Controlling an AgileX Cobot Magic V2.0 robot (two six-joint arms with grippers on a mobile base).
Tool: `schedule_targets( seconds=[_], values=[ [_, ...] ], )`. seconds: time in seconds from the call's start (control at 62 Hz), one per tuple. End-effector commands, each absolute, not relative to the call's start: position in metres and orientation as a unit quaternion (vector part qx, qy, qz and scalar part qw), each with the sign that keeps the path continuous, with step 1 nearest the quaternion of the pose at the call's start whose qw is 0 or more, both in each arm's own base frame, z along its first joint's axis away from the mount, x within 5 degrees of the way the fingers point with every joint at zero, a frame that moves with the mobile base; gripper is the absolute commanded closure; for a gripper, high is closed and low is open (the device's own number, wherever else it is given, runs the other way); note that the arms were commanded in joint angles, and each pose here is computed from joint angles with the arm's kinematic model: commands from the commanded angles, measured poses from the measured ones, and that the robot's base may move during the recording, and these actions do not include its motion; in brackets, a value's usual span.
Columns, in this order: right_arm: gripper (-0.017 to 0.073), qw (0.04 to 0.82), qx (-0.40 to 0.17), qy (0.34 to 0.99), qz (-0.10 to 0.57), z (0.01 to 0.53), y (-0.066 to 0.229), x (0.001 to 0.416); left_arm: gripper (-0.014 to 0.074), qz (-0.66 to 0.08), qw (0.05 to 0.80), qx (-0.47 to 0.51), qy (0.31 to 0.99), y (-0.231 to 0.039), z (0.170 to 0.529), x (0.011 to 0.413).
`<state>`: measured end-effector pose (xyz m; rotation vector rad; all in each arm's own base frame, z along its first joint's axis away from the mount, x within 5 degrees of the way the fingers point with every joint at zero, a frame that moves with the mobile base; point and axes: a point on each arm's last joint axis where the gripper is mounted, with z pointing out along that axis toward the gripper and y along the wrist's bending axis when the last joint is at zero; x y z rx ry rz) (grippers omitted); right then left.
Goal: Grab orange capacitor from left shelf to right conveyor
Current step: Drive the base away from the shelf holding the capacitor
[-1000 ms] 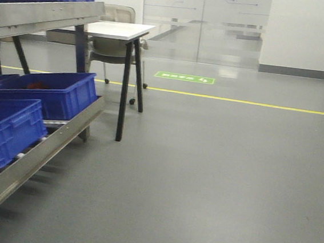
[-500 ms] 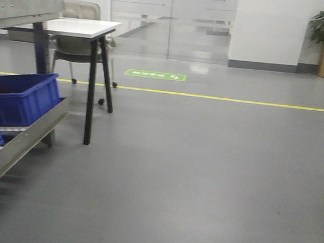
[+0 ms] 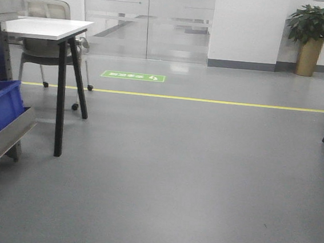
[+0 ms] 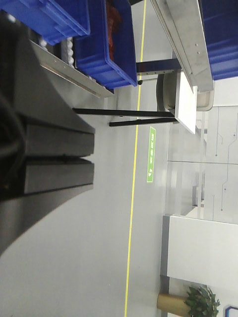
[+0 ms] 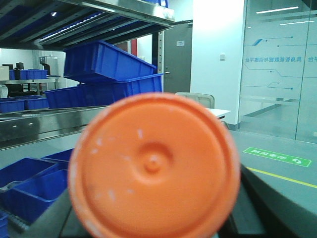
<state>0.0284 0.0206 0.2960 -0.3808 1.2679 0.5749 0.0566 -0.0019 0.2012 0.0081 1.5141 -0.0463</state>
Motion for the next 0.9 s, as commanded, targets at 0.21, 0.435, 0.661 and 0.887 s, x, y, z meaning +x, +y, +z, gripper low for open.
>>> schedule_targets(
  seconds=[0.21, 0.435, 0.661, 0.887],
  values=[
    [0.0504, 0.781, -0.169, 0.539, 0.267, 0.3113, 0.0192, 0.0261, 0.0720, -0.027, 0.752, 0.002, 0.659, -0.0023, 0.2024, 0.0563],
    [0.0504, 0.781, -0.169, 0.539, 0.267, 0.3113, 0.0192, 0.0261, 0.0720, -0.027, 0.752, 0.002, 0.659, -0.0023, 0.2024, 0.0563],
    [0.0504, 0.781, -0.169, 0.539, 0.267, 0.3113, 0.0192, 0.0261, 0.0720, -0.027, 0.752, 0.002, 0.659, -0.0023, 0.2024, 0.0563],
    [0.0504, 0.781, -0.169, 0.539, 0.267, 0.3113, 0.0192, 0.0261, 0.0720, -0.027, 0.752, 0.002, 0.659, -0.0023, 0.2024, 0.0563]
  ],
)
